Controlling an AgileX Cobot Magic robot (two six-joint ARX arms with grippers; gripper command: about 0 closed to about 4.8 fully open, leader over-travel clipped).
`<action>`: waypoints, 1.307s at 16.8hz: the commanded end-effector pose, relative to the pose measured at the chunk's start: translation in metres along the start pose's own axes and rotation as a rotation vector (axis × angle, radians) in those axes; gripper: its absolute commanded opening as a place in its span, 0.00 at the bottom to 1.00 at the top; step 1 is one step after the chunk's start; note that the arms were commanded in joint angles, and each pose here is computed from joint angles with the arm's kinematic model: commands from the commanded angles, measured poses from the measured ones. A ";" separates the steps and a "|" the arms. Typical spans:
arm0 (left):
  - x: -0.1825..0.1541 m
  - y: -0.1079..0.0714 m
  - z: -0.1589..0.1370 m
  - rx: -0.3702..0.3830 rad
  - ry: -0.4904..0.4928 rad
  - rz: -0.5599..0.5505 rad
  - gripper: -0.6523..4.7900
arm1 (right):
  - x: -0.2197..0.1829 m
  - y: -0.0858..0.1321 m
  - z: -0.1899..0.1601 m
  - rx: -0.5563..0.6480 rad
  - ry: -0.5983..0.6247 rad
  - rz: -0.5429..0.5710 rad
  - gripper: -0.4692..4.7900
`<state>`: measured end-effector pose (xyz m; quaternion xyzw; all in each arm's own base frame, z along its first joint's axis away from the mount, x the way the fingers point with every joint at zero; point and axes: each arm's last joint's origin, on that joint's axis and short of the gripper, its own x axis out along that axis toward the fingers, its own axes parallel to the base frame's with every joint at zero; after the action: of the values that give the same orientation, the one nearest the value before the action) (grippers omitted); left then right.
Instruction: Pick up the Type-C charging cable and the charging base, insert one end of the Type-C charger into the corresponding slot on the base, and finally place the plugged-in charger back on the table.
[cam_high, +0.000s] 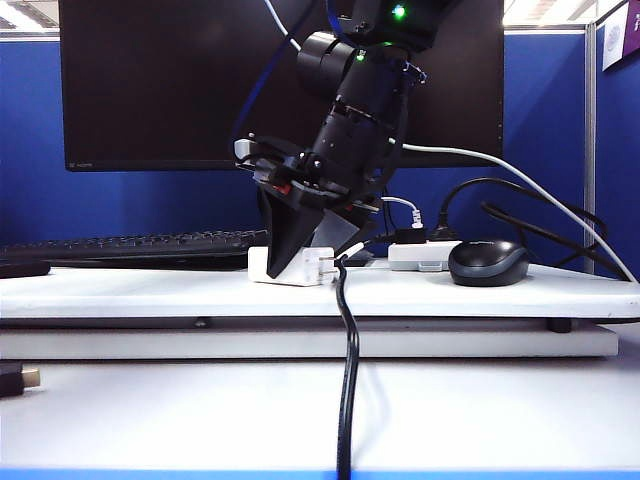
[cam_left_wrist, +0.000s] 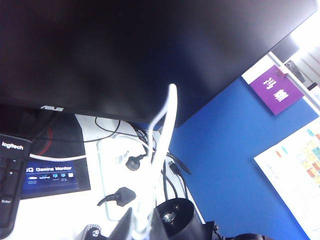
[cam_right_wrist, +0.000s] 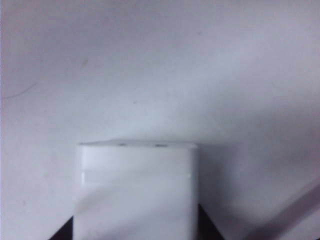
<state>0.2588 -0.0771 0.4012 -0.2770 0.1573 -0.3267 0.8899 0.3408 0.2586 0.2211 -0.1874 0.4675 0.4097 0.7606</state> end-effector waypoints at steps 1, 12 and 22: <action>-0.002 -0.003 0.003 0.013 -0.016 -0.015 0.11 | 0.002 0.002 -0.004 0.005 0.025 0.007 0.08; -0.013 -0.030 0.026 0.205 -0.075 -0.473 0.11 | -0.279 0.073 -0.010 -0.198 -0.822 0.427 0.08; -0.037 -0.062 0.045 0.251 -0.238 -0.767 0.11 | -0.311 0.085 -0.011 -0.347 -0.969 0.584 0.08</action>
<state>0.2244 -0.0729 0.4751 -0.2471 -0.1021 -0.6058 0.7493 0.1979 0.1635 0.4877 0.0391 0.0460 0.7112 0.7004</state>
